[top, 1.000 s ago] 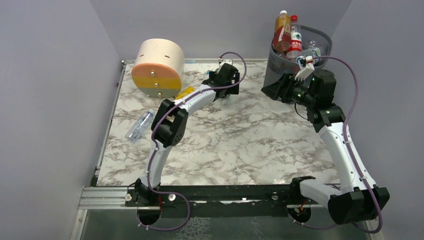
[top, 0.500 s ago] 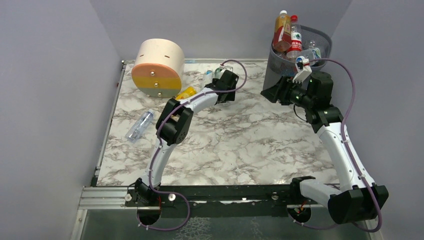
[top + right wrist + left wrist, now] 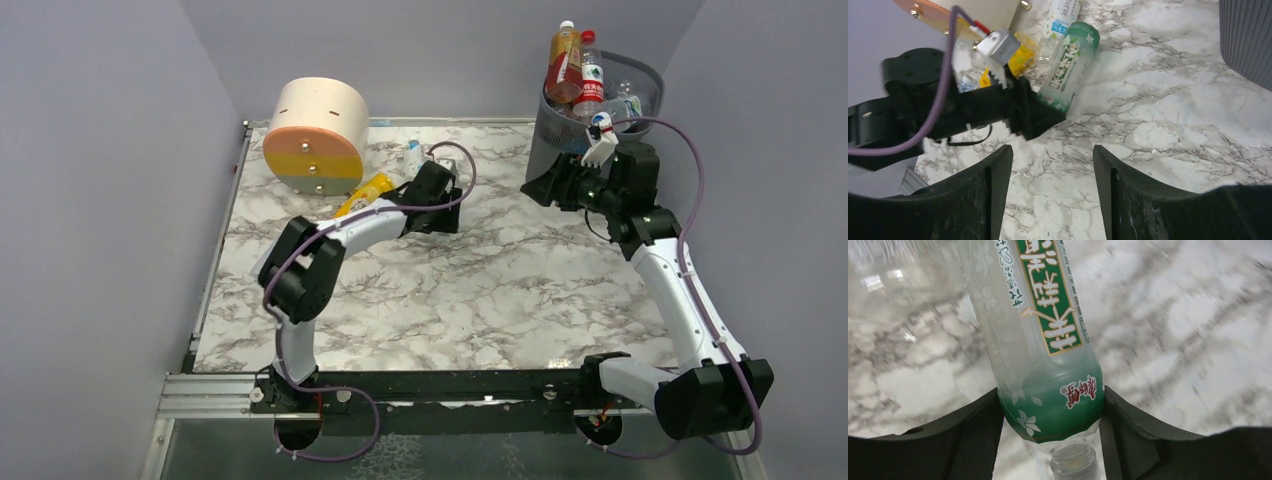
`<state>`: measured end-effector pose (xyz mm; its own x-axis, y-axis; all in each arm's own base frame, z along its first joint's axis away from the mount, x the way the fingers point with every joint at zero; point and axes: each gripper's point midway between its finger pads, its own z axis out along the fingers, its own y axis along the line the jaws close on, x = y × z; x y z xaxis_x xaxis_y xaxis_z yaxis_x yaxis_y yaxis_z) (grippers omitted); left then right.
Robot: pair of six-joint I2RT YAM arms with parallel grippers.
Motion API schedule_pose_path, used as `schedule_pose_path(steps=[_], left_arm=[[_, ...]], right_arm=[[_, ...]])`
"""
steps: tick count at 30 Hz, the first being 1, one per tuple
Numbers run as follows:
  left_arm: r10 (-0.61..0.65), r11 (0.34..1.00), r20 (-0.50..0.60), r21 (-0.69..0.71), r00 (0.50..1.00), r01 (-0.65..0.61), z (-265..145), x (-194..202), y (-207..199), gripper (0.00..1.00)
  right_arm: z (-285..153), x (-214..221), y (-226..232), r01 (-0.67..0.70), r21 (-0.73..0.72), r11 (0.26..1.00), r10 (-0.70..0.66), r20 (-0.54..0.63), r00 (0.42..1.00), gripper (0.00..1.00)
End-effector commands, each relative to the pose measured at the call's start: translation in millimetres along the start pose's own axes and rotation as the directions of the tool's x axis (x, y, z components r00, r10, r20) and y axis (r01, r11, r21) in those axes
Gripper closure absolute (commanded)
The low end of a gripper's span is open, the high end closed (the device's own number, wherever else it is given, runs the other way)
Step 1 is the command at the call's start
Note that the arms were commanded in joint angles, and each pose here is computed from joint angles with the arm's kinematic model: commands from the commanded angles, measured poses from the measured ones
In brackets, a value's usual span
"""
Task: Put the plastic bottles in the bin
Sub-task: Pick up the plastic bottle at the center of the board, then place the plastic bottle in the trash bin.
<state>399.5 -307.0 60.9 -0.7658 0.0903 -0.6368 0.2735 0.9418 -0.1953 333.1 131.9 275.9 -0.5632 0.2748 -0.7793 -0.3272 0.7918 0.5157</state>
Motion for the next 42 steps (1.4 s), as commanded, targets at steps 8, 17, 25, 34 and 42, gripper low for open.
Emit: schedule_pose_path(steps=[8,17,25,34,42], left_arm=[[0.031,0.772,0.207,0.616,0.978,-0.155,-187.5,0.6,-94.4,0.46],[0.006,0.684,0.3,0.695,0.954,-0.223,-238.3,11.9,-97.4,0.44],[-0.017,0.667,0.323,0.709,0.946,-0.23,-239.7,12.5,-98.6,0.44],[-0.039,0.624,0.366,0.736,0.93,-0.264,-254.6,-3.0,-109.4,0.44],[-0.031,0.592,0.358,0.759,0.933,-0.271,-253.5,-1.1,-115.8,0.44]], right_arm=[[12.6,-6.8,17.1,-0.059,-0.085,0.995,0.054,-0.067,0.996,0.21],[20.4,-10.7,47.2,-0.168,-0.266,0.949,0.145,-0.106,0.984,0.08],[19.2,-6.9,75.9,-0.189,-0.375,0.907,0.146,-0.139,0.979,0.01],[33.6,8.8,78.0,-0.218,-0.34,0.915,0.158,-0.195,0.968,0.0],[44.3,5.1,88.9,-0.216,-0.359,0.908,0.154,-0.194,0.969,0.05]])
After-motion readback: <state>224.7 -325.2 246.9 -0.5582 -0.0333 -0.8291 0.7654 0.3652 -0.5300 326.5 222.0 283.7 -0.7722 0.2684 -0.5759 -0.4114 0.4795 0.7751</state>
